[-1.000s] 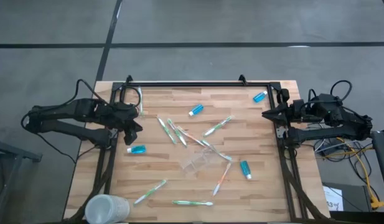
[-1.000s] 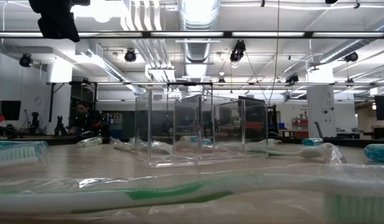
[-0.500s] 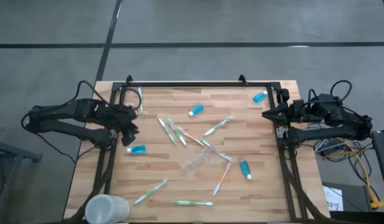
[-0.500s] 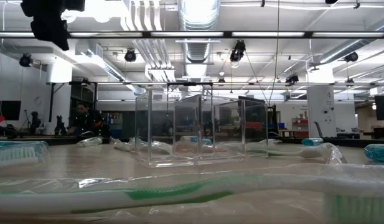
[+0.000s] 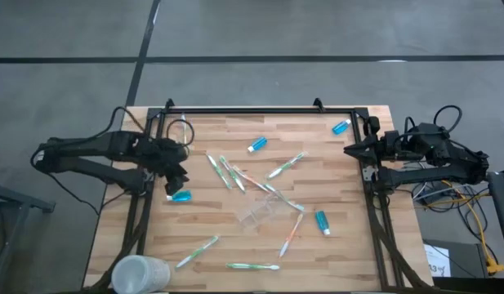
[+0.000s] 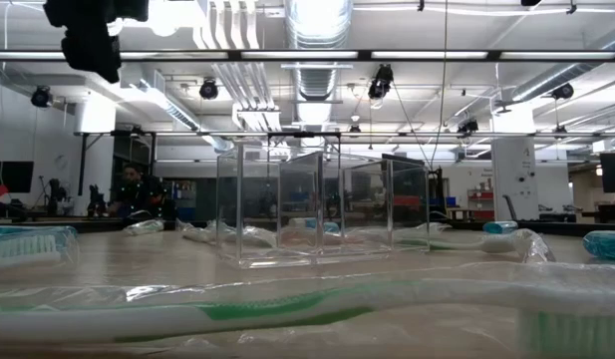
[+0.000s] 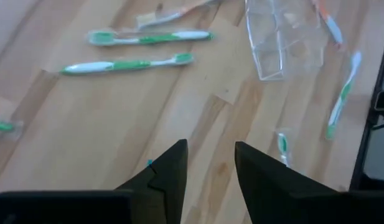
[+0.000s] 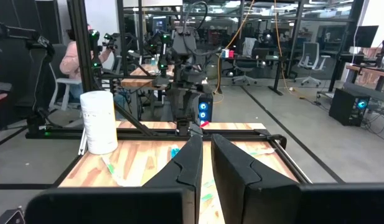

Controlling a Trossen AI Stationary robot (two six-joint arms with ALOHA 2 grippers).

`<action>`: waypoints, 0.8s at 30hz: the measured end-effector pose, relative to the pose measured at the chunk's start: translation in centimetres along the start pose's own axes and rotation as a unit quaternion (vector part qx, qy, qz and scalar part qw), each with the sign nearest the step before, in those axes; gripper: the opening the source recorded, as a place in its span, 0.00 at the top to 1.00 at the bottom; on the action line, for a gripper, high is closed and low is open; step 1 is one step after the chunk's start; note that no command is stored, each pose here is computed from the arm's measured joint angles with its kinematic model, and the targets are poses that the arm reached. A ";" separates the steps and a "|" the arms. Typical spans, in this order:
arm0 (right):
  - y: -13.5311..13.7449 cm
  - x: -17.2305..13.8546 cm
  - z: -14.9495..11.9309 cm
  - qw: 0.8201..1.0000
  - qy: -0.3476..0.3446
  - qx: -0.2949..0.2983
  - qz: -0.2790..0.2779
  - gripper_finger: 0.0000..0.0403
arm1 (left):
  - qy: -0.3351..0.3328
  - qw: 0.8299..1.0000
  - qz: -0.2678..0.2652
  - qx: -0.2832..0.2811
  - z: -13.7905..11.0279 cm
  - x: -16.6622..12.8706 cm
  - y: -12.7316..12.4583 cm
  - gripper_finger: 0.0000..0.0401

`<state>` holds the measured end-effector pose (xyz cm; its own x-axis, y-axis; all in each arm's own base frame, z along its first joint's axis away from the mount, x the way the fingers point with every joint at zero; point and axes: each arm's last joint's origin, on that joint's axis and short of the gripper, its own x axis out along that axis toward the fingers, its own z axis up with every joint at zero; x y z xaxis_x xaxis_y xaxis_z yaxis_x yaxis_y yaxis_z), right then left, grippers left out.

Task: Pick & Place toothbrushing station
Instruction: Adjust the transparent organizer on the table

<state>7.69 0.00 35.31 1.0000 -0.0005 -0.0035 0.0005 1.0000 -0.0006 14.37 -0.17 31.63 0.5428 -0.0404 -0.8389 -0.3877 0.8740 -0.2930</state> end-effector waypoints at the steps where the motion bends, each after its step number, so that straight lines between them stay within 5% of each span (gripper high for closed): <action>1: 0.0 0.0 0.0 1.000 0.000 0.000 0.000 0.92 | 0.006 1.000 0.001 0.002 0.2 0.4 -0.1 0.65; 10: 0.0 0.0 0.0 1.000 0.000 0.000 0.000 0.92 | -0.049 0.998 -0.041 0.025 3.0 3.1 -2.3 0.61; 24: 0.0 0.0 0.0 1.000 0.000 0.000 0.000 0.92 | -0.027 0.995 -0.078 0.060 4.0 7.9 -6.0 0.61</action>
<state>7.70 0.00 35.30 1.0000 -0.0008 -0.0038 0.0008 1.0000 -0.0006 24.01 -3.83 28.63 0.6302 -0.1576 -0.7603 -0.2052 0.9106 -0.3588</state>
